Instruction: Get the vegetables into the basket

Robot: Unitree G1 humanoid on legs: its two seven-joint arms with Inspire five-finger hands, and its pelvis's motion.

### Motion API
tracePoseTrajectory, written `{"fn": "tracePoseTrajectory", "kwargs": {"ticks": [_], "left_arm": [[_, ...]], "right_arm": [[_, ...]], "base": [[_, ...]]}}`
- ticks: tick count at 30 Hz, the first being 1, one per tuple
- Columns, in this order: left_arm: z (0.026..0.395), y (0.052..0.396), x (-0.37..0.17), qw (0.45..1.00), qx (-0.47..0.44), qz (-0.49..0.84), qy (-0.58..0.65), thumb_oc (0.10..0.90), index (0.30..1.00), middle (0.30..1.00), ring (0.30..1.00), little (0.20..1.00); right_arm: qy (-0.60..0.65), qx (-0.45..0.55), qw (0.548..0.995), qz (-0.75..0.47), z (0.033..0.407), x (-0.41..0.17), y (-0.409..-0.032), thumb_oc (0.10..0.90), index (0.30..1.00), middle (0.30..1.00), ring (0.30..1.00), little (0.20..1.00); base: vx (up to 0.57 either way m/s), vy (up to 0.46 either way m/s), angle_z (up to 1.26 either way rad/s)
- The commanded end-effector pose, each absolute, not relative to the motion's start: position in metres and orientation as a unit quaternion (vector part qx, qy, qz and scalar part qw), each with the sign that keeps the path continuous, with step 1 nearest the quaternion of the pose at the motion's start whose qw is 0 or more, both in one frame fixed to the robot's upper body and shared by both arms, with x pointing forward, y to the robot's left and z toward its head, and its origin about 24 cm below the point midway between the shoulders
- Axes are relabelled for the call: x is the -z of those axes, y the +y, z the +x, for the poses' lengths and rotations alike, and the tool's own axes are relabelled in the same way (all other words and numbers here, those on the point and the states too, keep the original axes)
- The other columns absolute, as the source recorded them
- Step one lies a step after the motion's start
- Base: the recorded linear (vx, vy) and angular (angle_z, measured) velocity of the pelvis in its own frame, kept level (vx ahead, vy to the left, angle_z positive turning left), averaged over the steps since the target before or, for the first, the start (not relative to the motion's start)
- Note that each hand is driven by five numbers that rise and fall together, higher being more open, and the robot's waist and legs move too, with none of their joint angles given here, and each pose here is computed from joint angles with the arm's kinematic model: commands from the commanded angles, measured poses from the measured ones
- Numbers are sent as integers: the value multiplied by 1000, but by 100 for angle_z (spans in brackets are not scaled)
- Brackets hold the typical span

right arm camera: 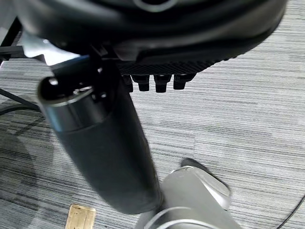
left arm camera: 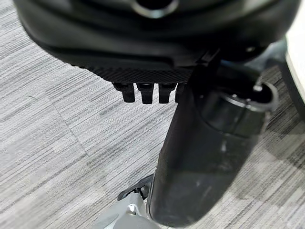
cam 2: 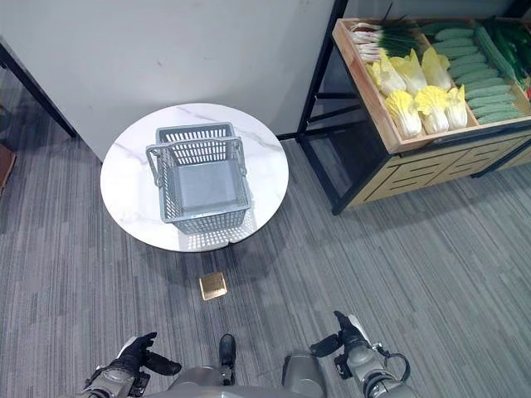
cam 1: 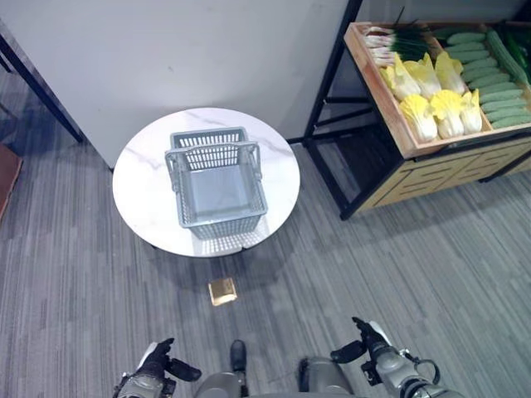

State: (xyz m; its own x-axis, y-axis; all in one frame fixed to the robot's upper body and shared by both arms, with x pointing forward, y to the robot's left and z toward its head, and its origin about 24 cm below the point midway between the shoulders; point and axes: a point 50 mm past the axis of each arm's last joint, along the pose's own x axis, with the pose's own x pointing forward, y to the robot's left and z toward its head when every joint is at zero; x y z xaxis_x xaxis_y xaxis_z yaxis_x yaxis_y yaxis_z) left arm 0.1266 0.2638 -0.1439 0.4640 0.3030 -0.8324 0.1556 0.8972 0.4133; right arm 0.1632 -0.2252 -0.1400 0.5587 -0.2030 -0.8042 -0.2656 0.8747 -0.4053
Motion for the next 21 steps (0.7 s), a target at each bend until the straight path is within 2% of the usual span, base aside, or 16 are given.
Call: {"fn": "tracePoseTrajectory", "kwargs": {"ticks": [1,7,15,21], "left_arm": [[138,267,138,836,-44,233,495,900,1000,1000,1000,1000],[134,264,141,835,-43,226,500,900,1000,1000,1000,1000],[132,252,145,836,-30,214,504,900,1000,1000,1000,1000],[139,239,146,853,-37,171,492,900,1000,1000,1000,1000]], "right_arm": [[457,-19,840,-293,168,133,-241,900,1000,1000,1000,1000],[467,-23,832,-300,161,135,-246,900,1000,1000,1000,1000],[461,-3,834,-302,164,130,-259,900,1000,1000,1000,1000],[483,15,821,-304,149,132,-273,900,1000,1000,1000,1000]], "base": [[192,-74,23],[124,-121,42],[107,-166,7],[90,-109,8]]}}
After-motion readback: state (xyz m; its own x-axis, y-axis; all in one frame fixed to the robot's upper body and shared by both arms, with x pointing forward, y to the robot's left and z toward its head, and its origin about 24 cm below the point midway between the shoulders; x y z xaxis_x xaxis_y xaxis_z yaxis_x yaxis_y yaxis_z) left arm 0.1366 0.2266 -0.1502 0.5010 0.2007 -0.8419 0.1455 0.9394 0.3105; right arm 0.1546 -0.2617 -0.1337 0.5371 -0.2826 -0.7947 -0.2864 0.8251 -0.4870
